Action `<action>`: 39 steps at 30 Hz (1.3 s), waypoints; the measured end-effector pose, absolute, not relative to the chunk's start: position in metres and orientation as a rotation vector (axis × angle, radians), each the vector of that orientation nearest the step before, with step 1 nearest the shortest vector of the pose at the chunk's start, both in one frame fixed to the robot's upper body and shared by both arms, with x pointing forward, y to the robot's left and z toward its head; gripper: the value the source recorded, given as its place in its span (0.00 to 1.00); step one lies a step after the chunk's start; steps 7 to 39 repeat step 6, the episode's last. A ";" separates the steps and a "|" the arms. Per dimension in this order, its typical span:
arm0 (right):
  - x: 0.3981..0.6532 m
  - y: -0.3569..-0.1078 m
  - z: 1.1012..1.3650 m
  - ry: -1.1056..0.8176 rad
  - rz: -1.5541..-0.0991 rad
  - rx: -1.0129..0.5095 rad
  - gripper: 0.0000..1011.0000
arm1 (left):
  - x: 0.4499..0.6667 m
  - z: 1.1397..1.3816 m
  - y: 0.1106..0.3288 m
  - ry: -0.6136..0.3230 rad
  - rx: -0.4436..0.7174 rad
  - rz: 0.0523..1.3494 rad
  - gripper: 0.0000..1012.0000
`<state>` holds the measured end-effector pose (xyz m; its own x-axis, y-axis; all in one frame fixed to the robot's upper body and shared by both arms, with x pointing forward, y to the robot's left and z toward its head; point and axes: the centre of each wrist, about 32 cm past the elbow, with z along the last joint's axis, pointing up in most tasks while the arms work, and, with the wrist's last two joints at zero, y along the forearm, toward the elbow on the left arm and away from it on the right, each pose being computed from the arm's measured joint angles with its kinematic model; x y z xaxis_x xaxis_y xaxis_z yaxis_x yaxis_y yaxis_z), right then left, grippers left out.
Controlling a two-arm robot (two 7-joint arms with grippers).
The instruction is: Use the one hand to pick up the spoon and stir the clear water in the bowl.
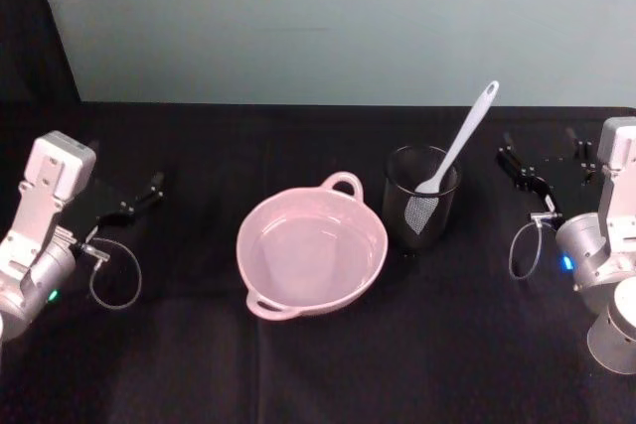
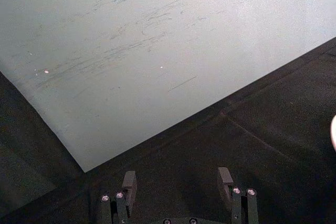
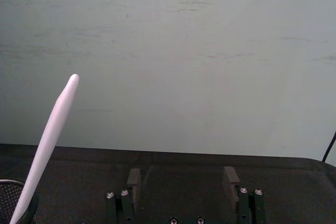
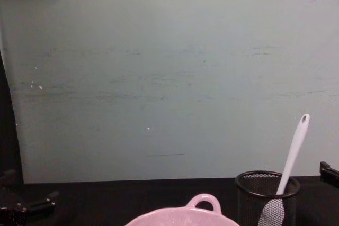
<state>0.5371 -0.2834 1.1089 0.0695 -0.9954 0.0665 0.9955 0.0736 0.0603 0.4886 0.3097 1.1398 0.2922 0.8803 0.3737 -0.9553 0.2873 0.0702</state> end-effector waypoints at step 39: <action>0.537 -0.283 1.109 -0.100 -1.497 0.000 0.99 | 0.489 1.140 0.310 -0.285 0.304 1.248 1.00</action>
